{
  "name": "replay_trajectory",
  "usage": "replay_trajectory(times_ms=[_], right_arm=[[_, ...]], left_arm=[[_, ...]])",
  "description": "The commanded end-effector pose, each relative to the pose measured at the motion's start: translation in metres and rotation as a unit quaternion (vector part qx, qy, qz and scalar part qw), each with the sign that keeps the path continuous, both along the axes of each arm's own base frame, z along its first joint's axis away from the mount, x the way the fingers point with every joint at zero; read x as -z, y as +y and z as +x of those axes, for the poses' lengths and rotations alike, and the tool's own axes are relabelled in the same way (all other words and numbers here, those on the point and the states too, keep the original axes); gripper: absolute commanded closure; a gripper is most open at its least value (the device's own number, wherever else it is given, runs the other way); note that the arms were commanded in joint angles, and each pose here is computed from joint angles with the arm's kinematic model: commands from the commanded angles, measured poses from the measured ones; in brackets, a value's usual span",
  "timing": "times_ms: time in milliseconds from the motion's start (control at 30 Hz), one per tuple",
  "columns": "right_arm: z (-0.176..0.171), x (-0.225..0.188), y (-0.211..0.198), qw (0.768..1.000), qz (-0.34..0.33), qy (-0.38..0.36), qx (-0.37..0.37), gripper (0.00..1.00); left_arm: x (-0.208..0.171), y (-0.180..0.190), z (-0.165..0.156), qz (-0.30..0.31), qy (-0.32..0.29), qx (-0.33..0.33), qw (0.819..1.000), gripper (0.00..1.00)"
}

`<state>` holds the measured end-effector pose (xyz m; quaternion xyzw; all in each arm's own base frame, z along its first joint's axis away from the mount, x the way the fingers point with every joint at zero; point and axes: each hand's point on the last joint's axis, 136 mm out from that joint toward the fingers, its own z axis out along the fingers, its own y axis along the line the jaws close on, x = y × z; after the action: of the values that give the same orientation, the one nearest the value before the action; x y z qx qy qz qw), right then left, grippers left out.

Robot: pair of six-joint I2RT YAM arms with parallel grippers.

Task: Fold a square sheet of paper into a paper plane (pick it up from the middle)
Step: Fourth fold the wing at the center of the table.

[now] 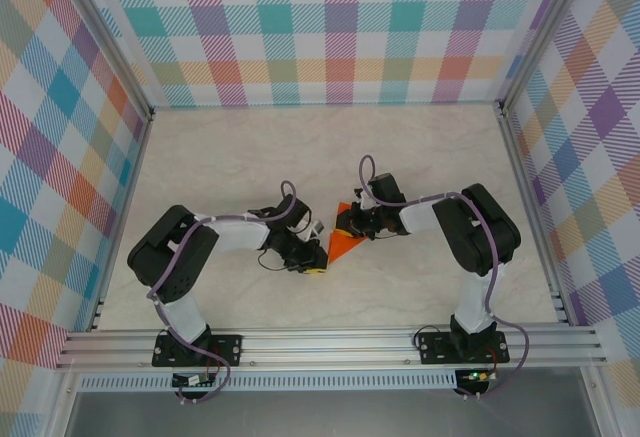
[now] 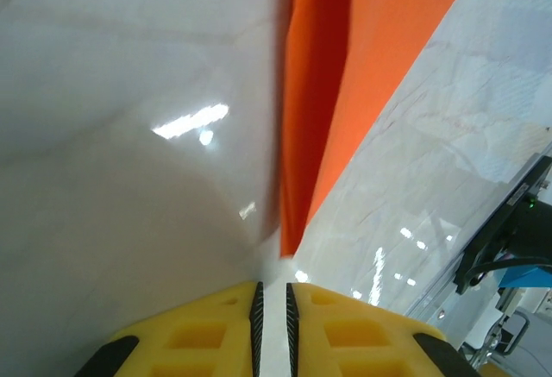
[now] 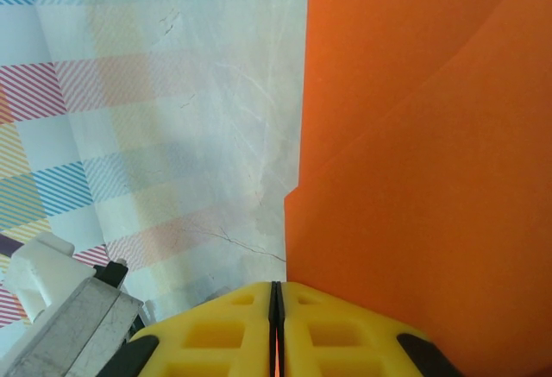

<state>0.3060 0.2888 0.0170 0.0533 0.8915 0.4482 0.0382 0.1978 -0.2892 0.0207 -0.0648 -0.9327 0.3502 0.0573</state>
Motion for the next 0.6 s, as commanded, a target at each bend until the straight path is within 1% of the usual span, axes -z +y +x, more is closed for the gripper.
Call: replay_trajectory(times_ms=[0,100,267,433,567], right_arm=[[-0.029,0.068,-0.042,0.990,-0.119,0.075,0.032,0.88],[-0.028,0.069,-0.043,0.989,-0.121,0.076,0.036,0.89],[-0.027,0.071,-0.041,0.990,-0.114,0.079,0.041,0.89],[-0.027,0.072,-0.038,0.990,-0.107,0.083,0.040,0.88],[-0.027,0.072,-0.038,0.990,-0.106,0.084,0.040,0.88]], left_arm=[[-0.019,0.004,0.000,-0.003,-0.018,-0.012,1.000,0.82],[-0.042,-0.006,0.022,-0.023,-0.062,-0.030,0.997,0.84],[-0.053,-0.025,0.059,-0.039,-0.103,-0.063,0.992,0.86],[-0.042,-0.042,0.078,-0.048,-0.099,-0.072,0.991,0.86],[-0.027,-0.049,0.081,-0.047,-0.082,-0.065,0.993,0.88]])
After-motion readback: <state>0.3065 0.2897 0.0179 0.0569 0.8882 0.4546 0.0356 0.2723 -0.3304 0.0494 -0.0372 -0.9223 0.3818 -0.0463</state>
